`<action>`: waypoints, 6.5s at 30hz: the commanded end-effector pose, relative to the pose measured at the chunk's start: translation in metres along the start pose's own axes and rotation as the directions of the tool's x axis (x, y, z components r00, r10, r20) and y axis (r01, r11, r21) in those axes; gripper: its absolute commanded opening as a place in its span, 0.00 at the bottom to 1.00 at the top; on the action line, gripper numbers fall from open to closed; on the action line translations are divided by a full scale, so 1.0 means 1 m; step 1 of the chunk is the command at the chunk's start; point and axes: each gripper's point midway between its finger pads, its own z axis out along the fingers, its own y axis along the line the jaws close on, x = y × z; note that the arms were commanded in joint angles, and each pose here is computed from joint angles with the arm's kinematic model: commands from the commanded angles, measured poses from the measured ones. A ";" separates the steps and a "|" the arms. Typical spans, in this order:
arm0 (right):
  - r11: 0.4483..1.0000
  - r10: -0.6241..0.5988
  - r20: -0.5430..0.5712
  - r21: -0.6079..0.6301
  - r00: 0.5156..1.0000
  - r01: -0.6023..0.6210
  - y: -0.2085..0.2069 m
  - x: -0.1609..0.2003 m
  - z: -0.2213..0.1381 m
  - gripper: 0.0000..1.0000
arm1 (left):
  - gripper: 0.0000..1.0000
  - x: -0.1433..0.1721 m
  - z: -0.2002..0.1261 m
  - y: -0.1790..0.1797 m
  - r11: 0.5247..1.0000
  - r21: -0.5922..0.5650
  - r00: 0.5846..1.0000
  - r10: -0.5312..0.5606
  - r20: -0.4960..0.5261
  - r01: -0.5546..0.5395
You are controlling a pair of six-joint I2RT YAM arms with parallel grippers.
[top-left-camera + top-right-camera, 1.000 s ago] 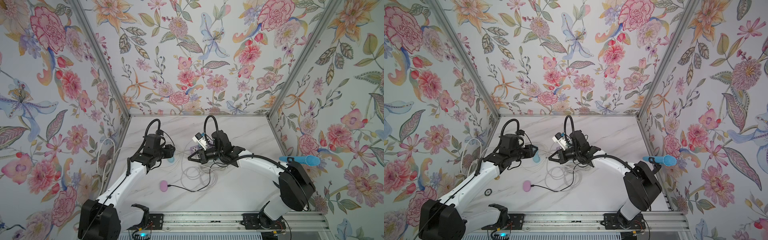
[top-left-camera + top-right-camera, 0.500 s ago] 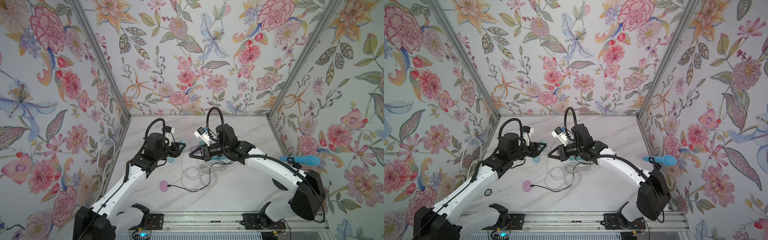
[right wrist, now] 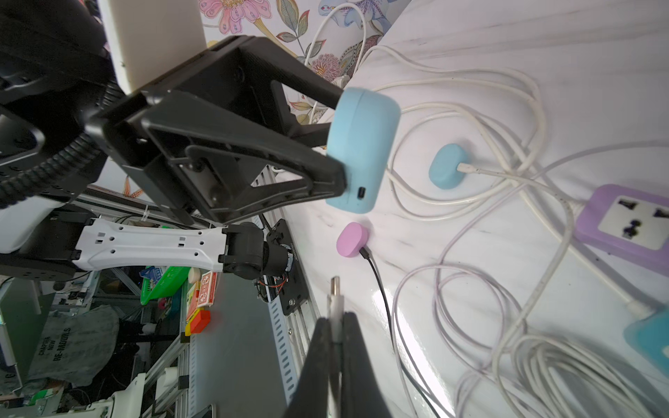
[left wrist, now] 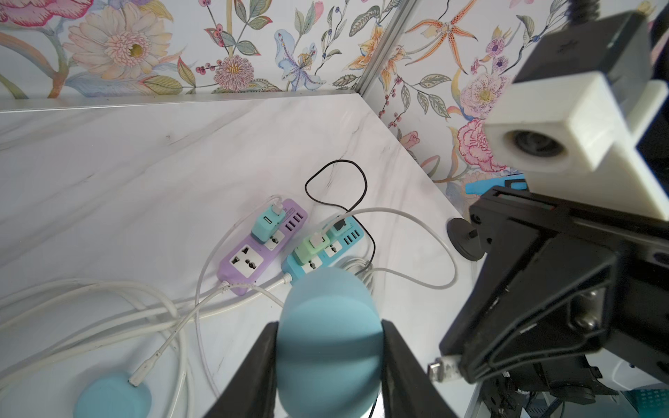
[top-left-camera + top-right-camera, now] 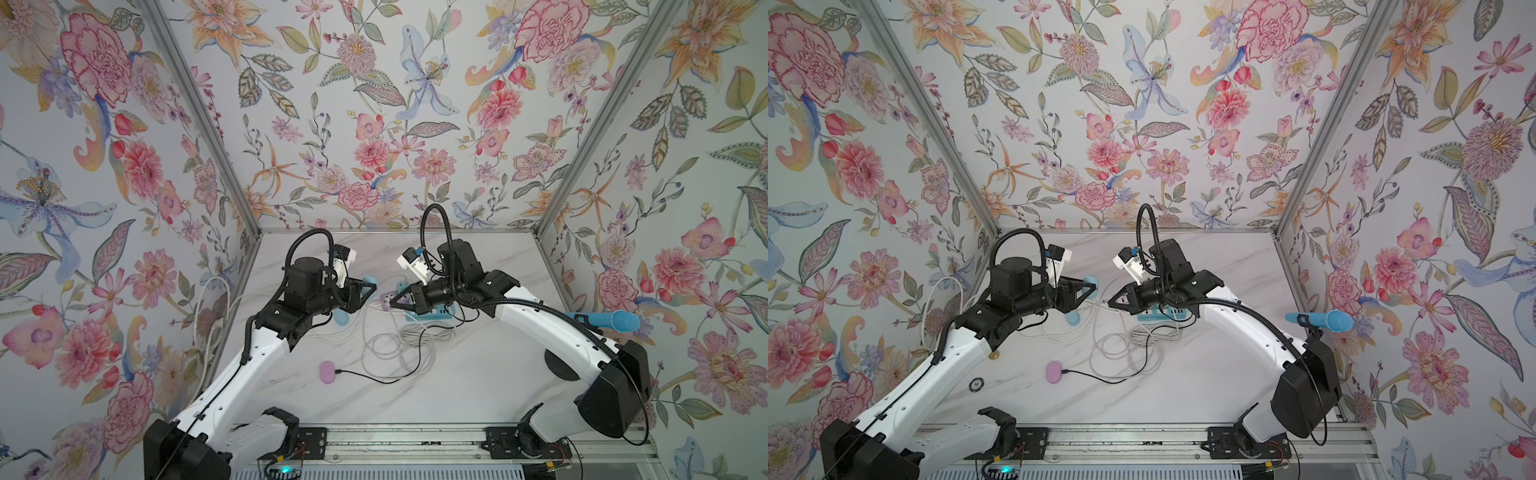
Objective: Charge the bluetooth headset
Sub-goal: Insert the charging cable into the bluetooth headset.
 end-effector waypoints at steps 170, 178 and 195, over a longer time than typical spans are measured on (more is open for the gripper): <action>0.994 -0.071 -0.053 0.079 0.996 0.075 -0.029 -0.043 0.042 0.00 | 0.10 0.028 0.015 -0.054 0.975 0.175 0.974 0.165 -0.153 -0.137; 0.988 -0.104 -0.034 0.114 0.994 0.107 -0.037 -0.055 0.042 0.00 | 0.10 0.042 0.018 -0.070 0.966 0.230 0.970 0.162 -0.180 -0.119; 0.980 -0.105 0.024 0.174 0.994 0.099 -0.042 -0.057 0.011 0.32 | 0.09 0.036 0.023 -0.051 0.986 0.141 0.987 0.107 -0.116 -0.091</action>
